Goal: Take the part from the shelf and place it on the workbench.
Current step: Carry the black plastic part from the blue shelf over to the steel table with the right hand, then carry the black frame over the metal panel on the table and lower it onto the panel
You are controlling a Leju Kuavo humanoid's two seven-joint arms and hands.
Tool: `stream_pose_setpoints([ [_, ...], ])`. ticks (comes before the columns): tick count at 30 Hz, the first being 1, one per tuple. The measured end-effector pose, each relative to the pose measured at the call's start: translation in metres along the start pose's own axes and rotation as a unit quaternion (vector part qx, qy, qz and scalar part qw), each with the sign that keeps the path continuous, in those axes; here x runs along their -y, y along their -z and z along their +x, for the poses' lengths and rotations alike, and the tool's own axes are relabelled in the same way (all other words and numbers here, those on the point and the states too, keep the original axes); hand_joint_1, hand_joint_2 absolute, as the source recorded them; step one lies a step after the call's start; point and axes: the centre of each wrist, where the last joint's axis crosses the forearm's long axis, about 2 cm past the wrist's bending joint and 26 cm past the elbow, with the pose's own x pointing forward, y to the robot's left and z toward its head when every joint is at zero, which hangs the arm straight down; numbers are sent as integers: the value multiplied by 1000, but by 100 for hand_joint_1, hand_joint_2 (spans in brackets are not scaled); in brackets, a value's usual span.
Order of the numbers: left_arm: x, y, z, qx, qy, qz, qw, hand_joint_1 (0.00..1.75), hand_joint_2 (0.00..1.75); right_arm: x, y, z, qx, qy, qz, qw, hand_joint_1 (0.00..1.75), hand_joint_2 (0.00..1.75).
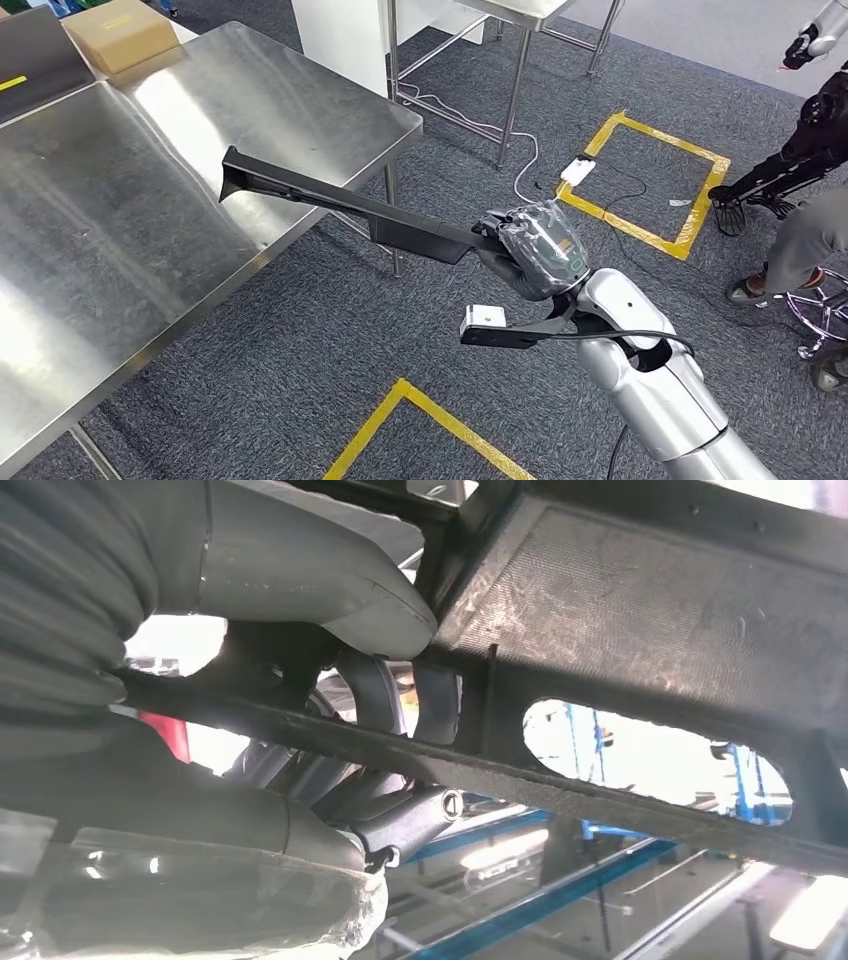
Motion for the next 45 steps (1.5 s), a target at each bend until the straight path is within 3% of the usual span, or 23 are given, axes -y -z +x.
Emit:
stream_pose_setpoints([
  [45, 6, -1, 0, 8, -11, 2, 1000, 0, 175, -1, 0, 2, 11, 2, 14, 1000, 175, 175],
])
